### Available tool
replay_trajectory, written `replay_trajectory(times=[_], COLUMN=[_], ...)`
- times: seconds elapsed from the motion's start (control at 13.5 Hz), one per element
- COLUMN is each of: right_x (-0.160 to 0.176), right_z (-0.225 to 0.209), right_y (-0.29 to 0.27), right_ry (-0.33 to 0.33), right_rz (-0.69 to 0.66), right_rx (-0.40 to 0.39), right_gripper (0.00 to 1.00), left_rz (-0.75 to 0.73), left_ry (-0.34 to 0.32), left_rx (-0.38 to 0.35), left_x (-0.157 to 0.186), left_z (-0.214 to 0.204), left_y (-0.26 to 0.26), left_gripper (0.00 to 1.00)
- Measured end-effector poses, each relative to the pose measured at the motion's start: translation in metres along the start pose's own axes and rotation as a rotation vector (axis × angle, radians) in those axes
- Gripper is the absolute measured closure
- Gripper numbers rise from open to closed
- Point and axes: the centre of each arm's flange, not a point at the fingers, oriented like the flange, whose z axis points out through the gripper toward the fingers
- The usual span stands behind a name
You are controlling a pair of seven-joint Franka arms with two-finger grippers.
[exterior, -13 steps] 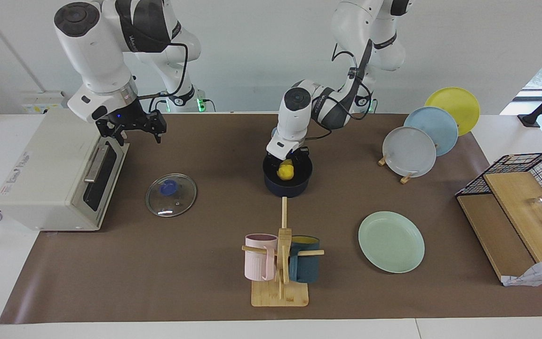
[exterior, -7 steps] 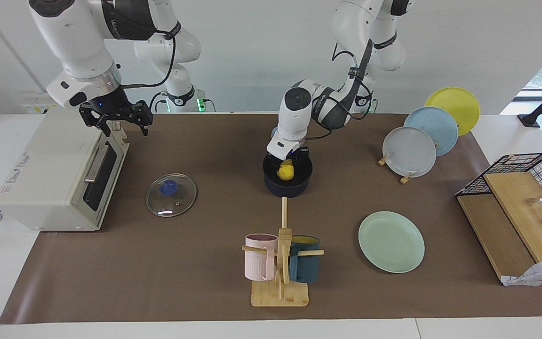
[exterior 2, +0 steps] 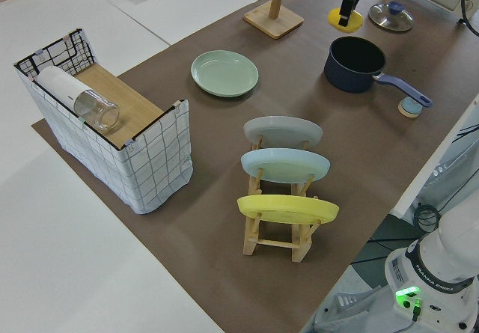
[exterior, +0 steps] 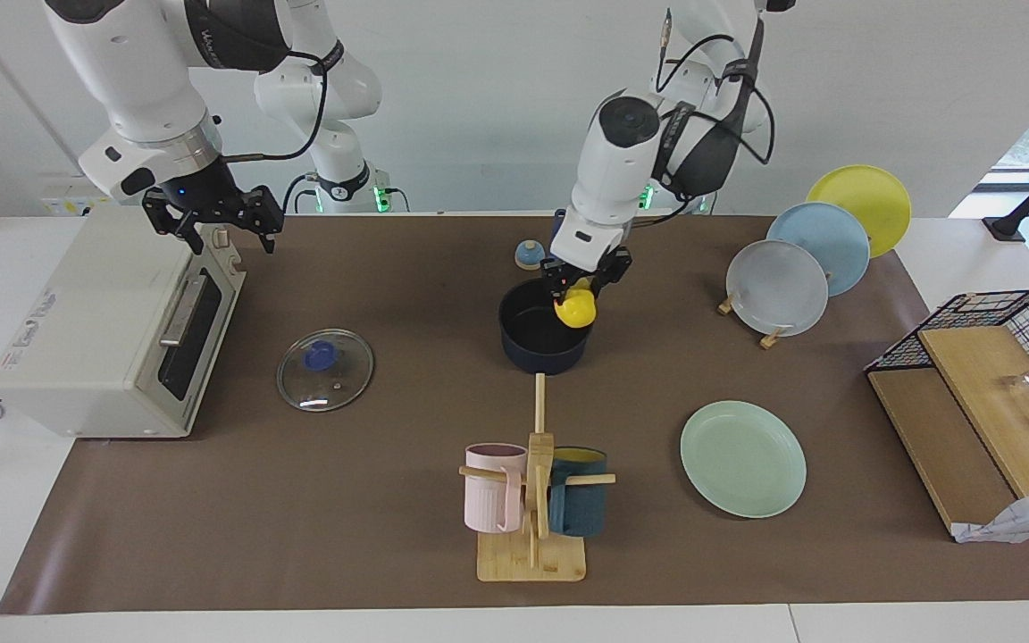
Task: Transfer potato from pot to plate
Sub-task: 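Lift the potato and carry it toward the green plate with the left gripper, then lower the potato onto the green plate and open the left gripper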
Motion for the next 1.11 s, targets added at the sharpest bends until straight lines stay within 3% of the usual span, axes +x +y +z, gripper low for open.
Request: replay_trajectory(times=[0.3, 0.45, 0.82, 1.11], right_x=[-0.003, -0.003, -0.003, -0.004], right_z=[-0.005, -0.005, -0.006, -0.005], right_y=[0.006, 0.002, 0.001, 0.018], right_ry=[0.008, 0.008, 0.010, 0.008], right_rz=[0.011, 0.005, 0.003, 0.038], right_rx=[0.000, -0.002, -0.002, 0.022], right_gripper=[0.00, 0.00, 0.00, 0.00], left_rz=[-0.008, 0.037, 0.152, 0.203], left_ry=[0.055, 0.057, 0.062, 0.085], left_rx=[-0.042, -0.036, -0.017, 0.024], left_x=[0.086, 0.118, 0.191, 0.215], left_z=[-0.032, -0.027, 0.053, 0.123], left_y=[-0.081, -0.118, -0.183, -0.187], left_gripper=[0.41, 0.41, 0.41, 0.41])
